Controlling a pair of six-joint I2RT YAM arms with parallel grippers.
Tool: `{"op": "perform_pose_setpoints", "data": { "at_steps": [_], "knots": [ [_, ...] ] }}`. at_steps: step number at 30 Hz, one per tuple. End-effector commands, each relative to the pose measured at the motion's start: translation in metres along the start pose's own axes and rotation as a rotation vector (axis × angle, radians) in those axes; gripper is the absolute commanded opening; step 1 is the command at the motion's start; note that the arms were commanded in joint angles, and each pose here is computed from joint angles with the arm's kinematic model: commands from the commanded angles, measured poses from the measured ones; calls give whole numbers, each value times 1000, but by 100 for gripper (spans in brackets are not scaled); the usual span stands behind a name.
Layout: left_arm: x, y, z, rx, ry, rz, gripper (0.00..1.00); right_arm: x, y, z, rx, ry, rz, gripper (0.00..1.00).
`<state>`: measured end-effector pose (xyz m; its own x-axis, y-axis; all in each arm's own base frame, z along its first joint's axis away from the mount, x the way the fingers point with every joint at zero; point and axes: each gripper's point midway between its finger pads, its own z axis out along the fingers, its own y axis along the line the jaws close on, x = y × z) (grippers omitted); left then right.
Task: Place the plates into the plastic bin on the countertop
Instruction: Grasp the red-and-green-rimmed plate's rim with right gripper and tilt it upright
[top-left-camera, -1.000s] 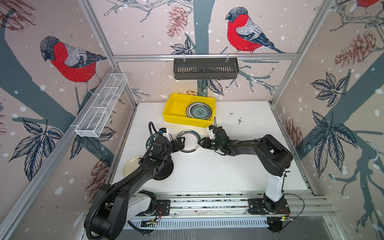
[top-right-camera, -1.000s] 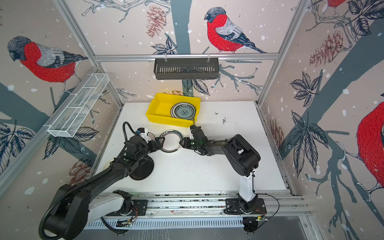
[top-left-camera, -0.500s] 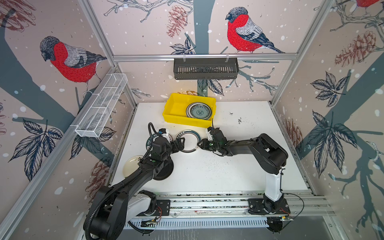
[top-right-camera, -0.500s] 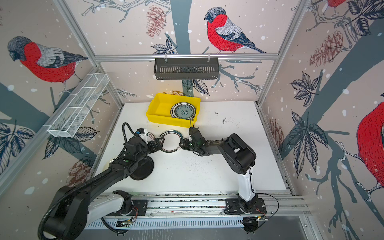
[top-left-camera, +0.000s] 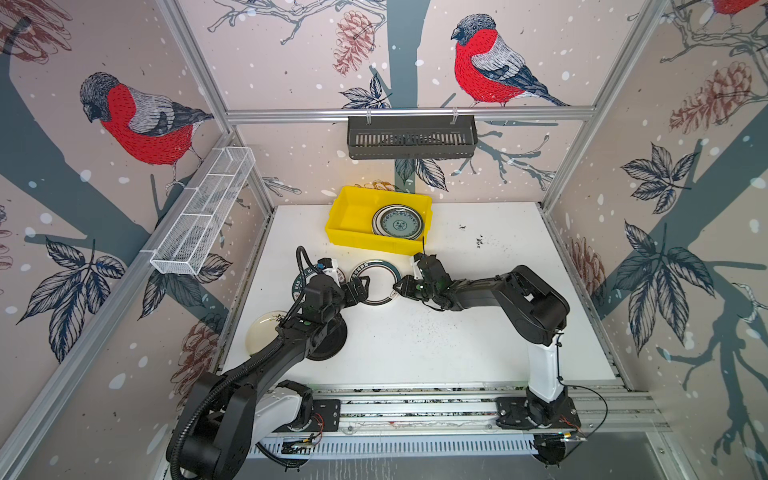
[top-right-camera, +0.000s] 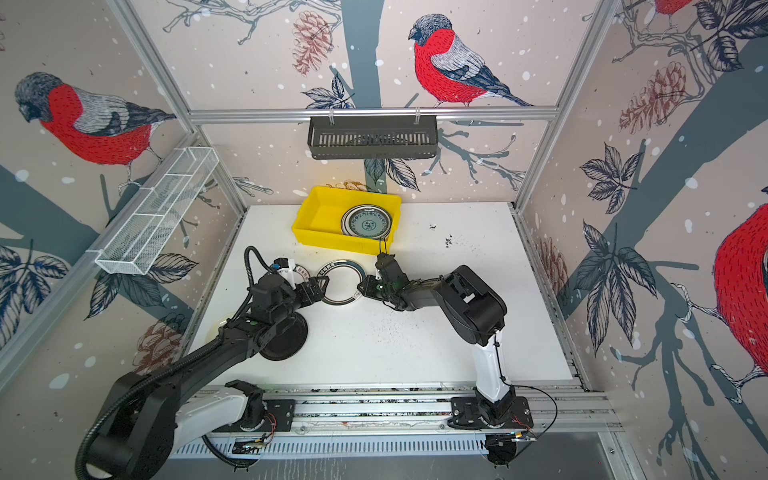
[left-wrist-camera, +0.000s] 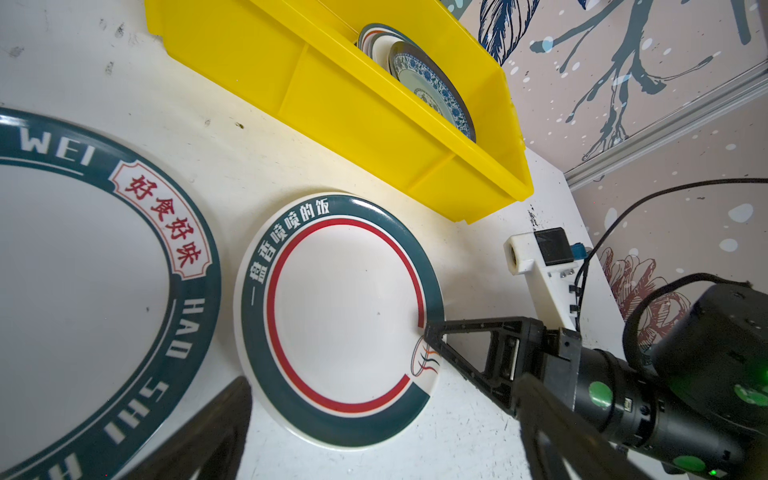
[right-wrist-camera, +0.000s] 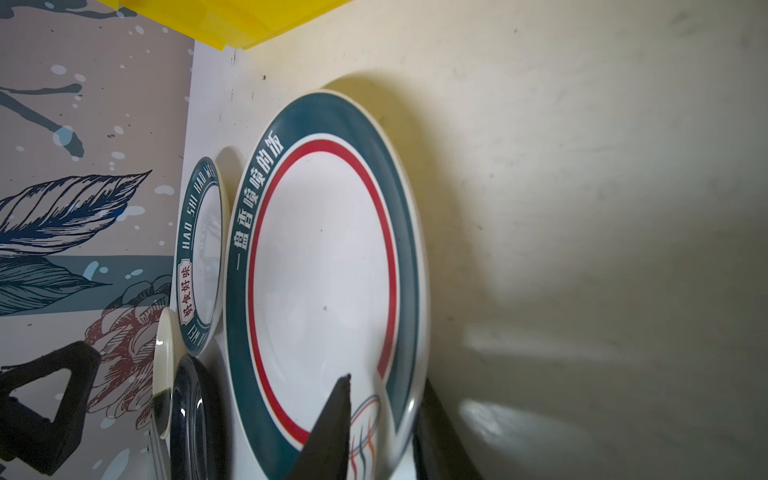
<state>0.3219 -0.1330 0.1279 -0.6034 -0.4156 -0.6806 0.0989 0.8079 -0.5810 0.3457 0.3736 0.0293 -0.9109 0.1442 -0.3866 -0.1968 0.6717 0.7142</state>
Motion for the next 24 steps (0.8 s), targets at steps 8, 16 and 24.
{"op": "perform_pose_setpoints", "data": {
  "at_steps": [8,16,24],
  "knots": [
    [-3,-2,-1,7,-15,-13,98,-5,-17,-12,50,-36,68,11],
    [0,-4,2,24,7,-25,98,-16,-14,-31,54,-89,73,5],
    [-2,-8,0,40,1,-35,98,-25,5,-54,33,-118,33,2]
  ]
}}
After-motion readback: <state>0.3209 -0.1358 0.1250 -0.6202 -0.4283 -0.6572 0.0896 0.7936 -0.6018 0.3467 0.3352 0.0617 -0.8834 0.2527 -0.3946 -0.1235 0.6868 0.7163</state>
